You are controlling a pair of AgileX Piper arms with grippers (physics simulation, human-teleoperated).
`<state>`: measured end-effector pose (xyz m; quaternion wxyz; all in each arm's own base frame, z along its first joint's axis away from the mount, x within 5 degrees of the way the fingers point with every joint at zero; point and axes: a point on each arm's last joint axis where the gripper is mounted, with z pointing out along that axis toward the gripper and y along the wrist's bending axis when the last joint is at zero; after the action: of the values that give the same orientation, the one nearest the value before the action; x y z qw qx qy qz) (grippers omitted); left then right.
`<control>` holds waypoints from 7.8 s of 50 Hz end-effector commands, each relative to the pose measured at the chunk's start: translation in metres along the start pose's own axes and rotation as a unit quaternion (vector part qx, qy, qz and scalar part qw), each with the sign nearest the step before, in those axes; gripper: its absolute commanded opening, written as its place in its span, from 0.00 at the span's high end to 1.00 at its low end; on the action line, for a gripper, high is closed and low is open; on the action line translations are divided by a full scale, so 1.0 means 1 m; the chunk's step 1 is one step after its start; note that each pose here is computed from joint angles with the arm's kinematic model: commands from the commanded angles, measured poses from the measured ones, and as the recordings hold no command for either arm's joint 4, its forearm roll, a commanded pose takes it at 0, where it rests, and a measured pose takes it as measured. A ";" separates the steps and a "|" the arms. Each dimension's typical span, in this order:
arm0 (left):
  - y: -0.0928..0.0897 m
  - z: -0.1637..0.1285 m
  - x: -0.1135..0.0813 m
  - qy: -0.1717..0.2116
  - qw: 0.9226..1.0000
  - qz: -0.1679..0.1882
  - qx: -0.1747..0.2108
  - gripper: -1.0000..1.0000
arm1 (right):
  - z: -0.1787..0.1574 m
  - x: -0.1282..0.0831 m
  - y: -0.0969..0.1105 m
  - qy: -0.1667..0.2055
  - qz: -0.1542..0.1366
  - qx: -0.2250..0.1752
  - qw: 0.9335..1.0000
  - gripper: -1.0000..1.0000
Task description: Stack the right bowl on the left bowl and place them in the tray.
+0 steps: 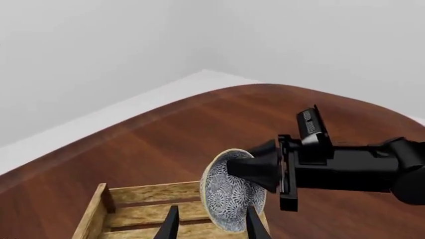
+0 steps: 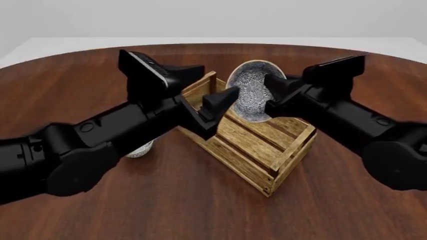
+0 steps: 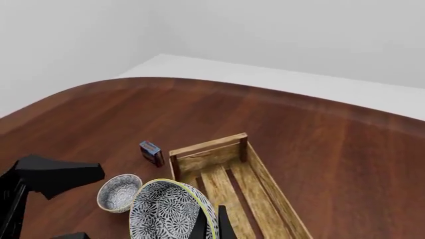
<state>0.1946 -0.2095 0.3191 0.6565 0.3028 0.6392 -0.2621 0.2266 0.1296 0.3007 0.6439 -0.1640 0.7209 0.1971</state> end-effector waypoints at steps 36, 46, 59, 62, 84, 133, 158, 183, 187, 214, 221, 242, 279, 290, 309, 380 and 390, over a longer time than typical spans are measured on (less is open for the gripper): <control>0.006 0.074 0.050 0.061 0.998 -0.030 -0.011 0.00 | 0.002 0.001 0.002 0.002 0.008 -0.004 1.000 1.00; 0.005 0.075 0.051 0.061 0.998 -0.030 -0.009 0.00 | -0.002 -0.001 0.003 -0.001 0.009 -0.004 1.000 1.00; 0.007 0.076 0.052 0.060 0.997 -0.040 -0.013 1.00 | -0.004 -0.002 0.003 -0.003 0.010 -0.005 1.000 1.00; 0.007 0.074 0.050 0.059 0.997 -0.041 -0.013 1.00 | -0.004 -0.002 0.002 -0.003 0.009 -0.004 1.000 1.00; 0.007 0.067 0.047 0.049 0.998 -0.039 -0.012 1.00 | -0.001 0.000 -0.002 0.002 0.009 0.005 1.000 0.00; 0.077 0.010 0.030 0.037 0.991 -0.009 -0.128 1.00 | -0.037 -0.013 0.008 -0.022 0.006 -0.016 1.000 0.00; 0.097 -0.043 0.012 0.067 0.980 0.037 -0.183 1.00 | -0.036 -0.010 0.007 -0.019 0.011 -0.014 1.000 0.00; 0.126 -0.041 -0.008 0.173 0.961 -0.007 -0.217 1.00 | -0.031 -0.008 0.007 -0.013 0.009 -0.015 1.000 0.00; 0.122 -0.035 -0.005 0.199 0.958 -0.023 -0.204 1.00 | -0.033 -0.009 0.007 -0.016 0.010 -0.015 1.000 0.00; 0.142 -0.022 0.003 0.265 0.900 -0.225 -0.262 1.00 | -0.039 -0.010 0.007 -0.019 0.011 -0.015 1.000 0.00; 0.144 -0.023 0.012 0.266 0.886 -0.260 -0.276 1.00 | -0.039 -0.009 0.007 -0.019 0.011 -0.016 1.000 0.00; 0.151 -0.033 0.040 0.232 0.850 -0.349 -0.319 1.00 | -0.034 -0.007 0.008 -0.013 0.010 -0.017 1.000 0.00; 0.179 -0.040 0.095 0.195 0.803 -0.418 -0.376 1.00 | -0.036 -0.007 0.007 -0.013 0.010 -0.015 1.000 0.00; 0.182 -0.042 0.110 0.191 0.793 -0.431 -0.386 1.00 | -0.036 -0.007 0.007 -0.013 0.010 -0.015 1.000 0.00; 0.186 -0.043 0.133 0.193 0.778 -0.446 -0.398 1.00 | -0.037 -0.007 0.007 -0.013 0.010 -0.014 1.000 0.00; 0.179 -0.052 0.146 0.199 0.778 -0.443 -0.398 0.00 | -0.045 -0.010 0.008 -0.020 0.008 -0.016 1.000 0.00; 0.193 -0.060 0.116 0.189 0.803 -0.397 -0.403 0.00 | -0.042 -0.008 0.008 -0.018 0.006 -0.017 1.000 0.00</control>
<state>0.2995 -0.0371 0.1947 0.4023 -0.2457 0.8654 -0.1700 0.1858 0.1142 0.3144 0.6533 -0.1655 0.7062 0.2170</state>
